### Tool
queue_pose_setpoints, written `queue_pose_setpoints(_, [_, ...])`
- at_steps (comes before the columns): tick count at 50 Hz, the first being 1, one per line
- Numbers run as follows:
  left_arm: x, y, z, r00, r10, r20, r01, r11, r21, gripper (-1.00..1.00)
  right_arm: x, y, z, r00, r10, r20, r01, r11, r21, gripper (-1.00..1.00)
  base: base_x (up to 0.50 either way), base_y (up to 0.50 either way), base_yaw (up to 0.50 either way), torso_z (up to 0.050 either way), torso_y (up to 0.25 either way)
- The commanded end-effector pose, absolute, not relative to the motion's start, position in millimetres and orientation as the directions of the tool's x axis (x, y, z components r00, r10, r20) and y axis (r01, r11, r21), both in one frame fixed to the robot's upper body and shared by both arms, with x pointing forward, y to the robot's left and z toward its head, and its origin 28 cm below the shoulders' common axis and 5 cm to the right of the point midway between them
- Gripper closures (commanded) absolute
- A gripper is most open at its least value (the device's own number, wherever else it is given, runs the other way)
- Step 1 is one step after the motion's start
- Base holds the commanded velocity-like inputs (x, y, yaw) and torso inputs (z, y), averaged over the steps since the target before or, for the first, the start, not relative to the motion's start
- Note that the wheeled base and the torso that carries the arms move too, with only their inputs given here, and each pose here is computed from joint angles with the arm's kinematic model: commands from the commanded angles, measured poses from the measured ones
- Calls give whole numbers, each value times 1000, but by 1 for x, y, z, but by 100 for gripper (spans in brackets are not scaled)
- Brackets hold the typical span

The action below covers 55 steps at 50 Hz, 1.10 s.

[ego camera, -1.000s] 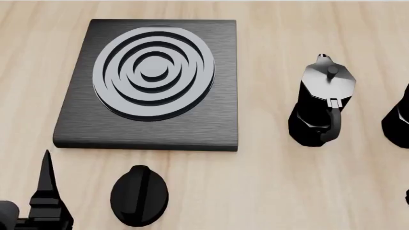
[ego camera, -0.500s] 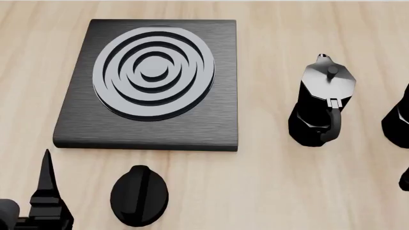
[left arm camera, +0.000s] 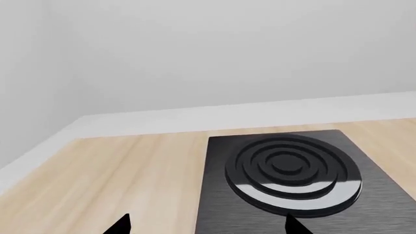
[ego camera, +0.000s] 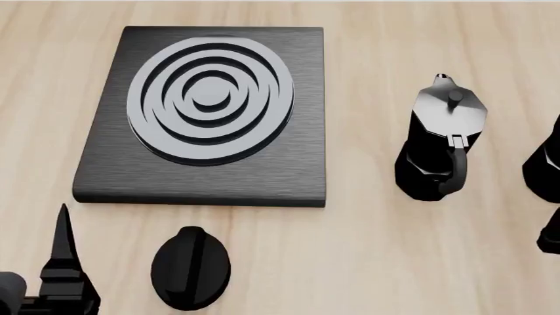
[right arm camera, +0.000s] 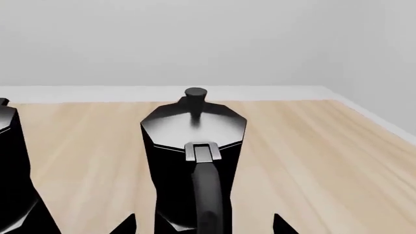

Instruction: Put the right moka pot on the stove.

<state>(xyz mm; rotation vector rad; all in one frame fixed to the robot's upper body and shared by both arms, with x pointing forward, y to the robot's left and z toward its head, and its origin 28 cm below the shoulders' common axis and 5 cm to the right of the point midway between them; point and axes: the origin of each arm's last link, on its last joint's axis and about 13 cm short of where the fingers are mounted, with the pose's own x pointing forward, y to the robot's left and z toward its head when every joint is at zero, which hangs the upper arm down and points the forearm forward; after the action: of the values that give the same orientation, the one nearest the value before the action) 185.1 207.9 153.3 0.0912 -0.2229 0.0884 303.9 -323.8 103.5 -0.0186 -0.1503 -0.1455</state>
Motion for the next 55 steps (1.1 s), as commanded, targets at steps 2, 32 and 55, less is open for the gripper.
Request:
queue_pose_setpoints(2, [185, 208, 153, 972, 76, 224, -96, 992, 81, -100, 310, -324, 101, 977, -147, 155, 151, 989, -11, -100, 0, 0, 0, 0, 0])
queue_pose_setpoints(32, [185, 208, 153, 971, 81, 226, -101, 992, 79, -100, 262, -311, 132, 962, -154, 227, 161, 987, -15, 100, 0, 0, 0, 0, 0])
queue_pose_setpoints(55, [185, 208, 153, 971, 83, 223, -104, 991, 81, -100, 209, -296, 140, 948, -125, 294, 143, 989, -39, 100, 0, 0, 0, 0, 1])
